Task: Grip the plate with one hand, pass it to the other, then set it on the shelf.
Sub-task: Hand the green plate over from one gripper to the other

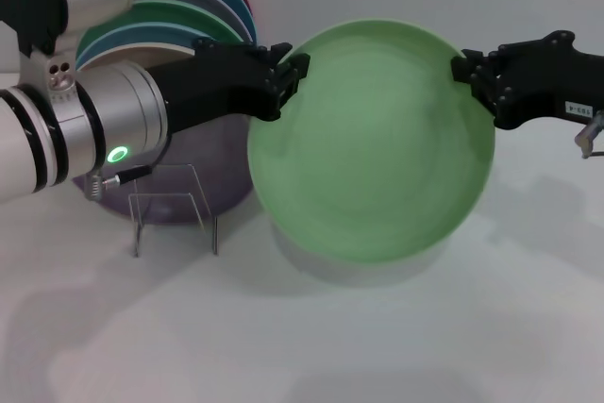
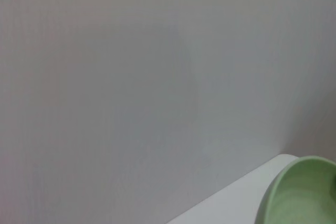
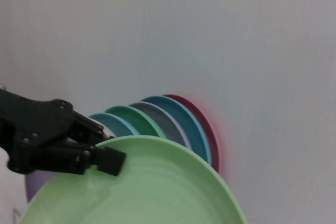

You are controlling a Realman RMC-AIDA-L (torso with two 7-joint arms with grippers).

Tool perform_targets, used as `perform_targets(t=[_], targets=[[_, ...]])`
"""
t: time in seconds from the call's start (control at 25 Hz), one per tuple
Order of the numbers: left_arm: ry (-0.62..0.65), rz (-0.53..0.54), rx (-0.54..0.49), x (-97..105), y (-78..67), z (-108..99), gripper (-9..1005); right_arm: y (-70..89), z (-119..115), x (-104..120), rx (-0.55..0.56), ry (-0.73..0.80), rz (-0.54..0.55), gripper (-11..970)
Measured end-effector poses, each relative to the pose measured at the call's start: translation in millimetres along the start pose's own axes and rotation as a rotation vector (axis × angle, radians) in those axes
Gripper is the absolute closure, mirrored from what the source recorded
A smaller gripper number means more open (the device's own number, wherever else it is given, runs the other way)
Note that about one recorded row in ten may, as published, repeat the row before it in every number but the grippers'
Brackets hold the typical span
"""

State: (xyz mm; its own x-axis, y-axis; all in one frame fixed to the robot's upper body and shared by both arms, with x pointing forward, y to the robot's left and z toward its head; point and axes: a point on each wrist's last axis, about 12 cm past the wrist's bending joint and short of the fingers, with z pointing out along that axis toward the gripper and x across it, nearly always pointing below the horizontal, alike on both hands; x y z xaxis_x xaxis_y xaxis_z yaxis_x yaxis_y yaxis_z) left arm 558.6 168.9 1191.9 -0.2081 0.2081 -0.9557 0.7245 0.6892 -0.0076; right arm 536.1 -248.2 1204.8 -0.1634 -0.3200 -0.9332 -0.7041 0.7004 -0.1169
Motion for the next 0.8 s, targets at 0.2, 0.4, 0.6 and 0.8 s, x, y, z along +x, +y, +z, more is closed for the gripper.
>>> perform_targets(t=[0.2,0.4,0.6,0.8], targets=[[-0.034,0.054,0.028,-3.8,-6.7,3.0,918,1.0,2.4,3.7,-0.040,-0.007,0.043,917],[-0.057,0.059,0.031,-5.6,-7.3,2.3,919,-2.0,1.7,10.2,-0.047,-0.032,0.103,860],[-0.083,0.099,-0.004,-6.8,-4.1,-1.9,920,-16.7,-21.2,26.3,-0.016,-0.172,0.243,745],[-0.114,0.145,-0.026,-8.2,-3.2,-3.1,923,-40.7,-72.9,63.2,0.029,-0.496,0.446,466]])
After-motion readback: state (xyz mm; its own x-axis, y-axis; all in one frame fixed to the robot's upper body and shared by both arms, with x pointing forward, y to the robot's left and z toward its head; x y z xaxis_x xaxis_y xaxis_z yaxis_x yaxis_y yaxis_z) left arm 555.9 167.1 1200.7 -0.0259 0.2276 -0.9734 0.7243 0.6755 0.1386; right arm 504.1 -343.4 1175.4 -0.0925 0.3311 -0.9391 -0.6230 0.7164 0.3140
